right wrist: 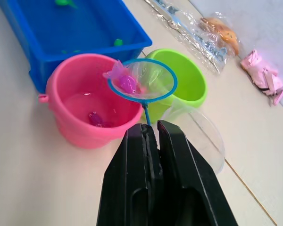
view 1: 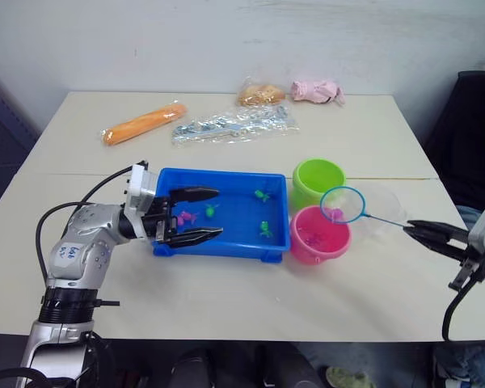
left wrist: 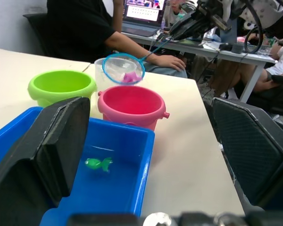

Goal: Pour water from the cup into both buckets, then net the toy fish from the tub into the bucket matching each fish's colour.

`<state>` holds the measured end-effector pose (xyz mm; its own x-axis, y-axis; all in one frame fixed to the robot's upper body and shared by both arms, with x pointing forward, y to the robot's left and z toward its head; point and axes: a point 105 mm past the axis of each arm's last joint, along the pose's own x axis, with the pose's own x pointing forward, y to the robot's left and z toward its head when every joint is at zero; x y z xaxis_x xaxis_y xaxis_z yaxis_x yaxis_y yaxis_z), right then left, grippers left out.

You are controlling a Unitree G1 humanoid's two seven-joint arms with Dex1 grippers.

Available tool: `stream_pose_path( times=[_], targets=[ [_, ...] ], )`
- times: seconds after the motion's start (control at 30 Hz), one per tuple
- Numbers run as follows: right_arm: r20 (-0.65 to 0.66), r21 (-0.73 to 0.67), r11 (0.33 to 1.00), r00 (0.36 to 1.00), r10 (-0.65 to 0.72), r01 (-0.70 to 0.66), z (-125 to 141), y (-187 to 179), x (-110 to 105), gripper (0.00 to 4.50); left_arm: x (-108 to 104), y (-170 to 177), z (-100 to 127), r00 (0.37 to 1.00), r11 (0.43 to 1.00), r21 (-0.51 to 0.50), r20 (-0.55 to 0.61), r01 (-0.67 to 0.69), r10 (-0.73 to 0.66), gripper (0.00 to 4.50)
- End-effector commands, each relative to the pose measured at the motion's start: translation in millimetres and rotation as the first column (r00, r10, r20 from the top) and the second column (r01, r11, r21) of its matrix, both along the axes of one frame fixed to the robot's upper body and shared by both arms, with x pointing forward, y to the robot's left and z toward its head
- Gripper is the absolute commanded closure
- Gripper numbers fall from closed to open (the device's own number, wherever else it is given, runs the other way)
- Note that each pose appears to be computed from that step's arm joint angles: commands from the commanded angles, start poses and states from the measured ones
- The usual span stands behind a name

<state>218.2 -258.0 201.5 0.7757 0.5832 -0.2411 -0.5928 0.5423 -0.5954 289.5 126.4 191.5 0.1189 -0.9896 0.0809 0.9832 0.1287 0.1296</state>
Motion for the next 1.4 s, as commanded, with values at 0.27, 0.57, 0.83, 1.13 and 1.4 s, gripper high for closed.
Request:
stream_pose_path(
  times=[0.27,0.57,0.83,1.13,1.4],
  targets=[
    [0.26,-0.172,0.985,0.965,0.028,0.018,-14.0,4.3,-0.7,4.5,-1.5,3.8,3.7,0.999,1.0,-0.001,0.047,-0.019,0.019,0.06],
    [0.446,-0.558,0.83,0.847,0.29,0.01,-29.9,19.3,-13.8,4.5,-1.8,4.2,2.9,0.998,0.999,-0.01,0.056,-0.039,0.039,0.06],
    [0.529,-0.707,0.693,0.757,0.383,0.144,-30.2,14.1,-10.9,4.5,-2.2,2.4,0.8,0.997,0.999,-0.027,0.057,-0.047,0.049,0.06],
    [0.558,-0.74,0.647,0.706,0.436,0.184,-49.8,2.4,-12.6,4.5,0.8,-6.6,4.6,0.997,0.999,-0.032,0.07,-0.014,0.016,0.06],
    [0.562,-0.727,0.67,0.693,0.452,0.152,-62.3,18.9,-19.6,4.5,-2.2,-15.5,3.8,0.998,0.999,-0.034,0.065,0.016,-0.013,0.06]
  ],
)
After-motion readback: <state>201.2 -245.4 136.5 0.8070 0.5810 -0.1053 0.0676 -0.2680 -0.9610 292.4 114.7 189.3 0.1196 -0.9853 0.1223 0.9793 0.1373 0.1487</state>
